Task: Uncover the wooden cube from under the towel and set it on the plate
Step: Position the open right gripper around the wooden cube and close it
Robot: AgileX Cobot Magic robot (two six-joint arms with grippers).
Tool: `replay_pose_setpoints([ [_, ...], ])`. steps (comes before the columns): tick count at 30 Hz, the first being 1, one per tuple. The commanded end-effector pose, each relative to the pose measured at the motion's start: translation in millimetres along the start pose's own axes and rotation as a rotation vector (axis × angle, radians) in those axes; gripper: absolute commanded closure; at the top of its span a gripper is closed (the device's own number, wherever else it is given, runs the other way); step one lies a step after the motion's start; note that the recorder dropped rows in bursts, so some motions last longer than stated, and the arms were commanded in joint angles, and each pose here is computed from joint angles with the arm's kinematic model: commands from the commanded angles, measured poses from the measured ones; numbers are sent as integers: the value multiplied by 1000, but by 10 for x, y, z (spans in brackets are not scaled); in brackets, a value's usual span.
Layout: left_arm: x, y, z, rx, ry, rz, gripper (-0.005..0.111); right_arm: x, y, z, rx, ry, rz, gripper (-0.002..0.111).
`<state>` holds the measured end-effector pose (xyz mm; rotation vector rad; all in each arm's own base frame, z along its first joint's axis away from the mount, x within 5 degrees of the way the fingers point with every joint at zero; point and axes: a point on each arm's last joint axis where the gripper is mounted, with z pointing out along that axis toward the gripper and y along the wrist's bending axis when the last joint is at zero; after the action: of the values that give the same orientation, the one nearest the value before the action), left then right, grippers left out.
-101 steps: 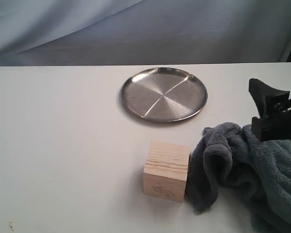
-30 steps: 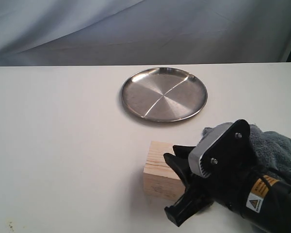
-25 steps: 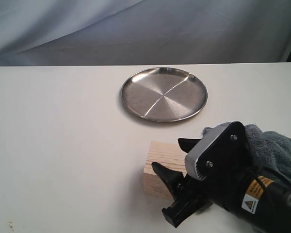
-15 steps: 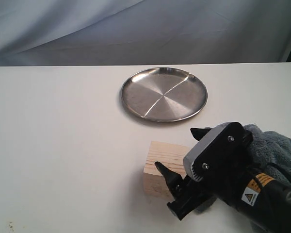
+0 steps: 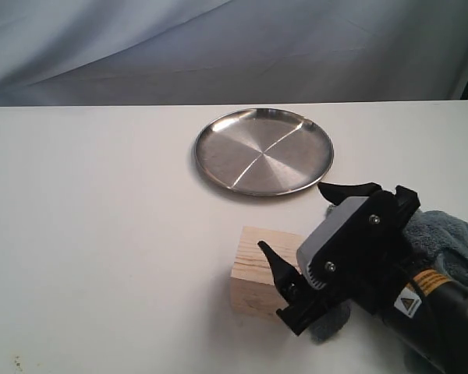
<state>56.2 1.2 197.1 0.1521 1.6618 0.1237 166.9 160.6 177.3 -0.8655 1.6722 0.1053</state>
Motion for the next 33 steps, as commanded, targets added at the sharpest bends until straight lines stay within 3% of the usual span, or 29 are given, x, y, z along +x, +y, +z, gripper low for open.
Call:
replay_pose_setpoints([
  [1,3,-2,-1,1,-3,-12,107,-37,-79,55,75,49,-55,15],
  [6,3,-2,-1,1,-3,-12,107,-259,-136,164,112,32,-112,5],
  [18,3,-2,-1,1,-3,-12,107,-298,-184,187,157,51,-4,5],
  [27,3,-2,-1,1,-3,-12,107,-231,-139,187,106,126,-15,3],
  [33,3,-2,-1,1,-3,-12,107,-161,-18,180,-21,204,53,3],
])
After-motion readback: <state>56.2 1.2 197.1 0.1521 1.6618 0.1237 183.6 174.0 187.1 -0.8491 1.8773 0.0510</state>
